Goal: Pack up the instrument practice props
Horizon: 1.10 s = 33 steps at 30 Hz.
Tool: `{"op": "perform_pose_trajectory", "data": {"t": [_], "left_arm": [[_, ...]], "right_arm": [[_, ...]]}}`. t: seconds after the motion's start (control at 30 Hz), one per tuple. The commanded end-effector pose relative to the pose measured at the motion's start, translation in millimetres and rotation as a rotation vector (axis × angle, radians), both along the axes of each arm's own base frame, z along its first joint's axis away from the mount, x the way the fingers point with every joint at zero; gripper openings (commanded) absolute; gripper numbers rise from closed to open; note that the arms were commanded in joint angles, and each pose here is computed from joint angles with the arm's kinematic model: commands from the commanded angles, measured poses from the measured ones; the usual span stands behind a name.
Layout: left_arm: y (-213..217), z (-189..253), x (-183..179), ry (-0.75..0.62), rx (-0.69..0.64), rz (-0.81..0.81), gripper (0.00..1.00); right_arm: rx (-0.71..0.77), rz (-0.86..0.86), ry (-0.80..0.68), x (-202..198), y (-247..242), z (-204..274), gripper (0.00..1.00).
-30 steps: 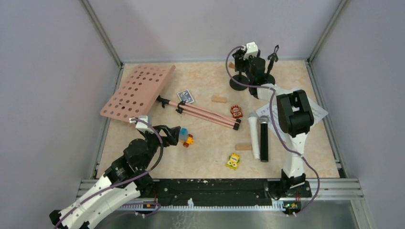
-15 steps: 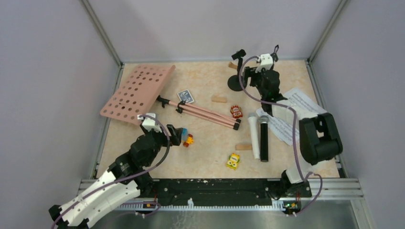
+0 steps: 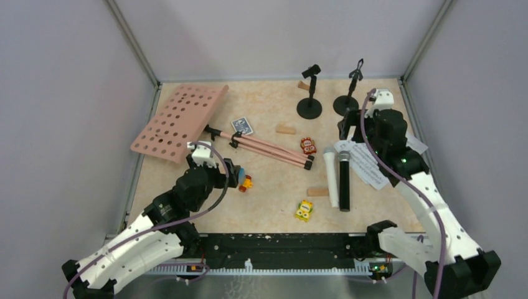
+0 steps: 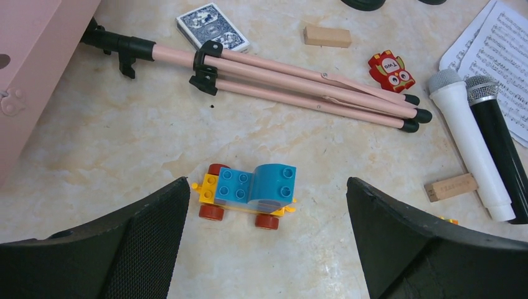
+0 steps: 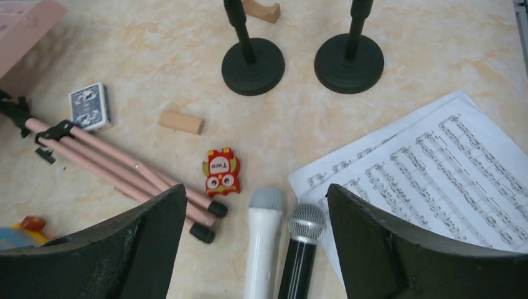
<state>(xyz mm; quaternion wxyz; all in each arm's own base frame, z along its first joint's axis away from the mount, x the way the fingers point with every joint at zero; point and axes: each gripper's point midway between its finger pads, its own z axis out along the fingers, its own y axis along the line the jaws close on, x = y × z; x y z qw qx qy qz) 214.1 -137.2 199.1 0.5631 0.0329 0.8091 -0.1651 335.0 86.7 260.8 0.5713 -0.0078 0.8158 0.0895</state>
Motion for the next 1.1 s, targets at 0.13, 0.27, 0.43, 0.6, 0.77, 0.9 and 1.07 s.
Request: {"op": "perform_pose_trajectory", "data": {"t": [0.13, 0.27, 0.43, 0.6, 0.77, 0.9, 1.07], "left_arm": [[6.5, 34.7, 2.0, -0.097, 0.004, -0.005, 0.99], [13.8, 43.3, -3.1, -0.140, -0.022, -0.003, 0.99], [23.9, 51.9, -12.1, -0.193, -0.060, -0.006, 0.99], [30.5, 57.2, -17.1, -0.228, -0.088, -0.001, 0.99], [33.3, 54.8, -16.4, -0.212, -0.085, 0.019, 0.99], [33.3, 54.0, -16.7, -0.205, -0.092, 0.022, 0.99], [33.8, 53.9, -15.6, -0.203, -0.090, 0.030, 0.99]], "right_arm": [[0.097, 0.095, -0.179, -95.3, -9.6, 66.6, 0.82], [0.103, 0.124, -0.321, -124.3, -15.7, 83.1, 0.82], [0.095, 0.151, -0.422, -148.2, -20.0, 84.4, 0.82], [0.120, 0.133, -0.485, -159.4, -25.7, 82.0, 0.82], [0.151, 0.093, -0.493, -162.7, -32.1, 76.2, 0.82], [0.151, 0.080, -0.497, -161.8, -34.3, 75.2, 0.82], [0.158, 0.080, -0.503, -162.4, -34.1, 76.5, 0.83]]}}
